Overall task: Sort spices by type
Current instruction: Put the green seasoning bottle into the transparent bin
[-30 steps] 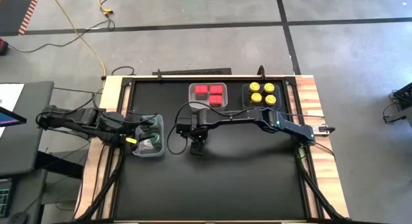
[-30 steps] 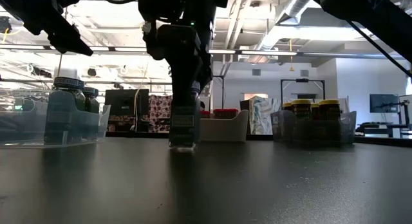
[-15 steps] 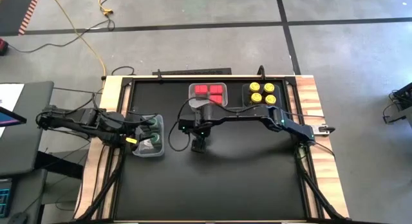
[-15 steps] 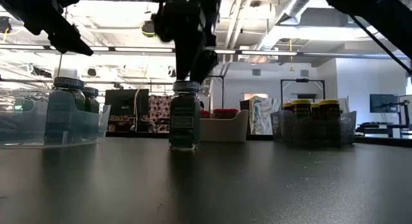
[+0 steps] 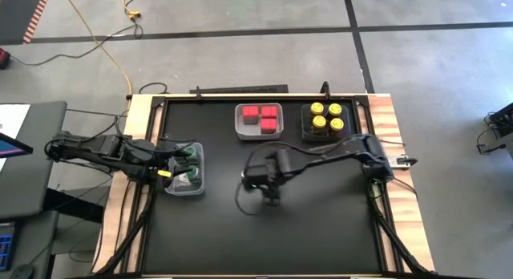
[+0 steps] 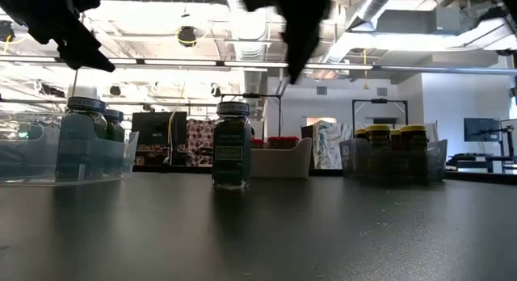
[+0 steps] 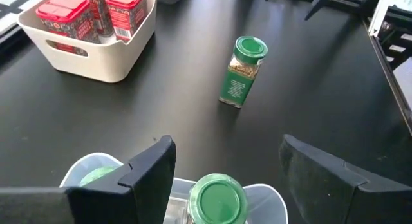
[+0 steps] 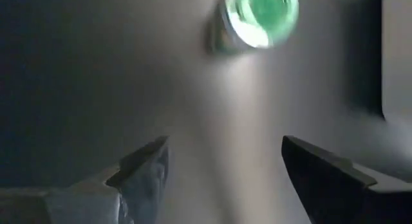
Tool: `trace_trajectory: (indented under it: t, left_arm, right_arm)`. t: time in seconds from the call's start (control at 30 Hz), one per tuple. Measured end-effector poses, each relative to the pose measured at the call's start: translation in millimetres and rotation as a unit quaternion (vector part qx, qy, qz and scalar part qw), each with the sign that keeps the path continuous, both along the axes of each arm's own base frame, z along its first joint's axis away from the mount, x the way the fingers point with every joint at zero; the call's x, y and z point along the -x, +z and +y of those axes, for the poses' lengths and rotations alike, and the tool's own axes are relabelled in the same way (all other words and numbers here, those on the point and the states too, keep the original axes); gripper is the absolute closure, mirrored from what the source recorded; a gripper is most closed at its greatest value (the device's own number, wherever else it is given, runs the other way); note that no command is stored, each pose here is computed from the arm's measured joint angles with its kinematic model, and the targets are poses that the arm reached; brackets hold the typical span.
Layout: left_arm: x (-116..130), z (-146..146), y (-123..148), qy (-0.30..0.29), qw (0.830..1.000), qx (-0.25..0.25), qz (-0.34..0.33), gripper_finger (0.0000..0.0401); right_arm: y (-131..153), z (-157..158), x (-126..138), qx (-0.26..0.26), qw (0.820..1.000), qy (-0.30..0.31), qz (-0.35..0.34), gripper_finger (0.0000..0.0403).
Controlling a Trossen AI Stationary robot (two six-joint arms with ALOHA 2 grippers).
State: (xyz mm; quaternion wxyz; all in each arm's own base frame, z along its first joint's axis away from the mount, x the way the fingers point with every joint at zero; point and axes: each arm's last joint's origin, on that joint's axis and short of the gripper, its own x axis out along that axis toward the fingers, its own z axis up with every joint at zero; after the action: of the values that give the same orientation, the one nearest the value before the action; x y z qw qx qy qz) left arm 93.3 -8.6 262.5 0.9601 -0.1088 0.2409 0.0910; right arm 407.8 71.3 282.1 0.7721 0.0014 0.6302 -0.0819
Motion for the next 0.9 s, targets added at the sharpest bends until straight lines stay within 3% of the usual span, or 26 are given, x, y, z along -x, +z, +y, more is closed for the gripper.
trace_trajectory:
  t: [0.27, 0.53, 0.77, 0.9]
  left_arm:
    - [-9, -2, 3, 0.005, 1.0, 0.013, -0.018, 0.0135]
    - [-48, -9, 10, -0.002, 1.0, -0.003, 0.003, 0.0145]
    - [-101, -11, 33, 0.002, 0.998, -0.035, 0.05, 0.0146]
    - [-135, -11, 45, 0.008, 0.997, -0.039, 0.065, 0.0146]
  right_arm:
    - [-35, 12, 78, -0.034, 0.992, -0.109, -0.047, 0.0072]
    - [-61, 16, 165, -0.095, 0.968, -0.181, -0.147, 0.0072]
    - [-67, 6, 203, -0.122, 0.948, -0.213, -0.202, 0.0072]
    - [-66, 2, 212, -0.11, 0.953, -0.214, -0.186, 0.0072]
